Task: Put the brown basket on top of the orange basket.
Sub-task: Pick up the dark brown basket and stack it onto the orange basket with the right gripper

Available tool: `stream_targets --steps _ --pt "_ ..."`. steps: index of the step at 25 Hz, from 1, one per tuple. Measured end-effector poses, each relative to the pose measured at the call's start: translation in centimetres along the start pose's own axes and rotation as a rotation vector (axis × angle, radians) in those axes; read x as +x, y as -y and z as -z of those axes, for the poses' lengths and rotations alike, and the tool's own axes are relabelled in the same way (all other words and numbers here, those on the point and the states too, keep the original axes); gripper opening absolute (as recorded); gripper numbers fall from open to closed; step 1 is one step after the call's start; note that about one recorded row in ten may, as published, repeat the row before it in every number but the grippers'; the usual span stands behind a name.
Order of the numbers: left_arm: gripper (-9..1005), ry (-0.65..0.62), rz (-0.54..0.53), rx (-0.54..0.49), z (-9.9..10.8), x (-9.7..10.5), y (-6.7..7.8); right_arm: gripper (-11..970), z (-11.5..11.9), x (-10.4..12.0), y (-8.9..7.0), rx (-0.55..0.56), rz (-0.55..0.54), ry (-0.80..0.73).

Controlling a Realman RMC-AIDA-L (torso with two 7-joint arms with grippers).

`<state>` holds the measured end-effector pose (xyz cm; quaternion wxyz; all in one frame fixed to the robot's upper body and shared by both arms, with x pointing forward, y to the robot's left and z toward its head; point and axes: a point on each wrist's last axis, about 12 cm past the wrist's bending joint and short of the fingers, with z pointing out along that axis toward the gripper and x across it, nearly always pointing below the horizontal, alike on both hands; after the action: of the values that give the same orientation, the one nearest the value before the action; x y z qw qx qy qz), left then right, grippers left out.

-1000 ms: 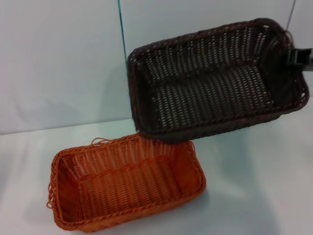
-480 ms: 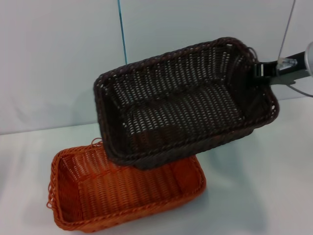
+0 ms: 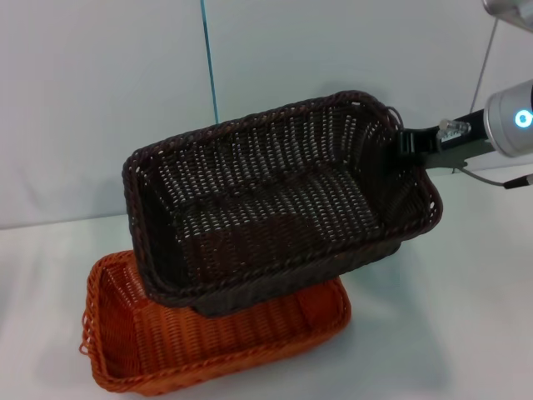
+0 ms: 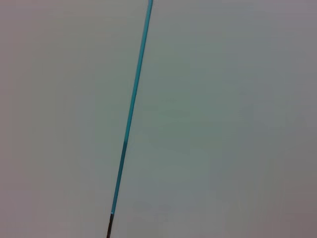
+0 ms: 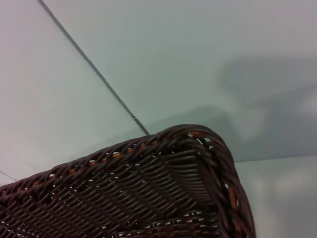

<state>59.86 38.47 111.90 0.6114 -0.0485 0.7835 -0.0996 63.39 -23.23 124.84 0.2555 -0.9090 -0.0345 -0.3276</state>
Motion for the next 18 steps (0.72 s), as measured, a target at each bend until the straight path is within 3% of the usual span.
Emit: stream_targets --steps 18 --pt "888 -0.004 -0.010 -0.009 0.3 0.1 -0.4 144 -3.5 -1.9 0.2 0.074 -0.046 0.010"
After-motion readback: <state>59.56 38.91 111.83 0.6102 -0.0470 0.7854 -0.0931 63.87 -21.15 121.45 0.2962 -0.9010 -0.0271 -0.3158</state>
